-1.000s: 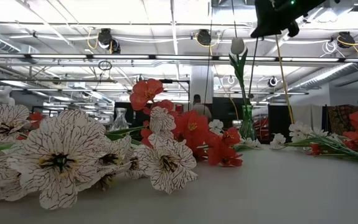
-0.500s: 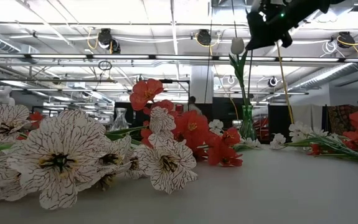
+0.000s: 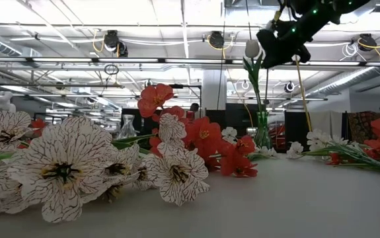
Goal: Sort flowers into vase by color
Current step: Put the bottom white tulip into the green vase, then put the left red flowers into the red vase
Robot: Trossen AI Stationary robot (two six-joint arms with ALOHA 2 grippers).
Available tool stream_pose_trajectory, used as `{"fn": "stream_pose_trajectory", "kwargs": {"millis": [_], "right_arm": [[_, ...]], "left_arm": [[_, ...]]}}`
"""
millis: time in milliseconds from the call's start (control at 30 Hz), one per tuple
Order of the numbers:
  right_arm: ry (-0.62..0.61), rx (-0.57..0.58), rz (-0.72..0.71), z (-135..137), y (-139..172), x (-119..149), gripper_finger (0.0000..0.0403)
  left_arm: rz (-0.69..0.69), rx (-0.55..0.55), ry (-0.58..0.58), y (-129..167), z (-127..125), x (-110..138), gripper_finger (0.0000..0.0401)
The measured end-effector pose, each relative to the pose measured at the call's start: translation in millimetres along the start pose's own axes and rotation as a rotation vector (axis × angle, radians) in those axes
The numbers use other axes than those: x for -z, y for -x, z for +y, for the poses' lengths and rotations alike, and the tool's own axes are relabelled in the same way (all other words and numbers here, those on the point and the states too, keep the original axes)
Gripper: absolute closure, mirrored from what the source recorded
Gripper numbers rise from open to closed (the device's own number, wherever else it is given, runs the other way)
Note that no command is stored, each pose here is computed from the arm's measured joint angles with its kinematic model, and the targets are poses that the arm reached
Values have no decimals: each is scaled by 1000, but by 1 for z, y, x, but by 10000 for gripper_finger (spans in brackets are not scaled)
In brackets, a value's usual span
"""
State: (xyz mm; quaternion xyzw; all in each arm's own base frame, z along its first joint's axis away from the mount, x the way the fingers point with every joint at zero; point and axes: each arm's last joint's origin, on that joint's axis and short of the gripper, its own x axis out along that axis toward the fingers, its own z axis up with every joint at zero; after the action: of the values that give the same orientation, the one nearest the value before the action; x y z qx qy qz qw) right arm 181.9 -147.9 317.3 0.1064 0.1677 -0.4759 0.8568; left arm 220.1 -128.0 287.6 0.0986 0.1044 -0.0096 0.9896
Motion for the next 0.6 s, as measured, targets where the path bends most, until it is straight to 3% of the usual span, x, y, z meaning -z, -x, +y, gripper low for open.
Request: {"fn": "stream_pose_trajectory", "kwargs": {"millis": [267,600], "right_arm": [[-27,58,208,-11,10,20,232],[-152,-35,174,-18,63,18,122]], "left_arm": [[7,0,-3,0,0,1,129],[10,0,22,0,0,1,129]]}}
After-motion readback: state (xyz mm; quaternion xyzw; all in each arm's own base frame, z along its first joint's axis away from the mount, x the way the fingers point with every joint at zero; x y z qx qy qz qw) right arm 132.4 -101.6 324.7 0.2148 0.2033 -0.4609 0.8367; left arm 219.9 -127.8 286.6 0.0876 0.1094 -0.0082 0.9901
